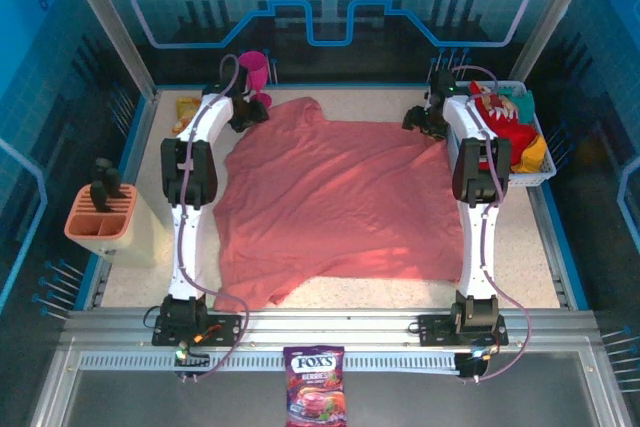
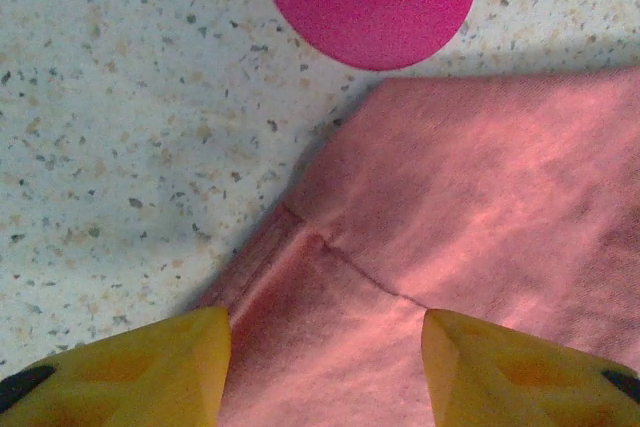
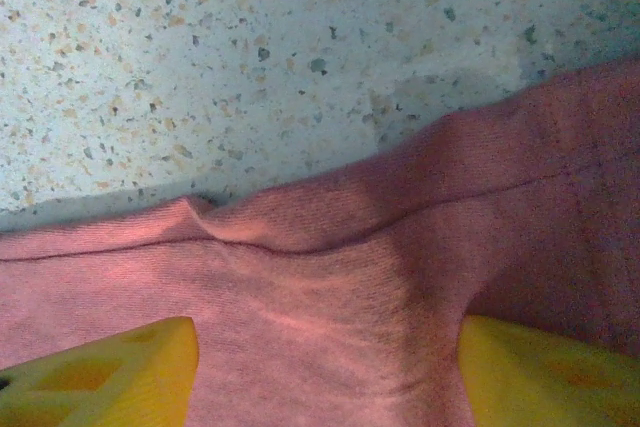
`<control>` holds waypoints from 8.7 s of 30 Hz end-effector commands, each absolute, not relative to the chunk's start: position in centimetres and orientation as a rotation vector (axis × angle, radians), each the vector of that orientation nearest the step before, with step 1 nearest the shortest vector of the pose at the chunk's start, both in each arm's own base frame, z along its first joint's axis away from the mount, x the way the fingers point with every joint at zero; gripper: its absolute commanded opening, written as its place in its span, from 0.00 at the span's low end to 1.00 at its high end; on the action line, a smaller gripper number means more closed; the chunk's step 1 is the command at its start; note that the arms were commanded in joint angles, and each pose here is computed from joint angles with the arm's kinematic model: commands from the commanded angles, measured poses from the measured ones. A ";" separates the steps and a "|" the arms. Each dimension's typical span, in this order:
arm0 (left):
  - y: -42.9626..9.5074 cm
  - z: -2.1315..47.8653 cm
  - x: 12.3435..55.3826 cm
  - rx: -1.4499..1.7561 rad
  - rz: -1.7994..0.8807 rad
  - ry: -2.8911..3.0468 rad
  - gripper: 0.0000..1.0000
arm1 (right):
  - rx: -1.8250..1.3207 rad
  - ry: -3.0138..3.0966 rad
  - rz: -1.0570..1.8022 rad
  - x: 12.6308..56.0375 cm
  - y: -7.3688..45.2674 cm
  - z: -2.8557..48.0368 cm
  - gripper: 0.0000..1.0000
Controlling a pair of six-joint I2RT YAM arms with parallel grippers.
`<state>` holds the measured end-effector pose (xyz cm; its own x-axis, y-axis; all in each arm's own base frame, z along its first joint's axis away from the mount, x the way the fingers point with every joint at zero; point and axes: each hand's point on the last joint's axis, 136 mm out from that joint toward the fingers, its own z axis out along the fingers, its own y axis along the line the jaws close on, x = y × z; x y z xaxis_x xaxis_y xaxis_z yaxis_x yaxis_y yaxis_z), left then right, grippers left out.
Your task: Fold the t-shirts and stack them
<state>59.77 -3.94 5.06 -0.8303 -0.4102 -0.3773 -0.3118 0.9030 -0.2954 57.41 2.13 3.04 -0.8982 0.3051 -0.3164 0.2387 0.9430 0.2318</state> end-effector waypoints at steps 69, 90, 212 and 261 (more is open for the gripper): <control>-2.9 2.4 52.0 -0.727 -0.404 2.844 0.49 | 0.163 2.895 0.317 52.6 6.3 3.6 0.42; -8.5 5.0 52.3 -0.611 -0.469 2.734 0.01 | 0.277 2.819 0.335 51.6 5.4 5.3 0.00; -25.1 7.1 46.6 0.191 -0.562 2.649 0.01 | 0.464 2.745 0.524 50.8 3.7 7.0 0.12; -4.2 20.6 66.4 0.139 0.271 2.168 0.00 | 0.287 2.831 0.393 44.8 7.5 7.8 0.72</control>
<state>64.27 -5.89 17.41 -0.6549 0.1901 -0.7314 0.0499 0.9766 0.2091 45.09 6.72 6.80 -0.9454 0.2399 -0.2206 0.1768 0.9462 0.2711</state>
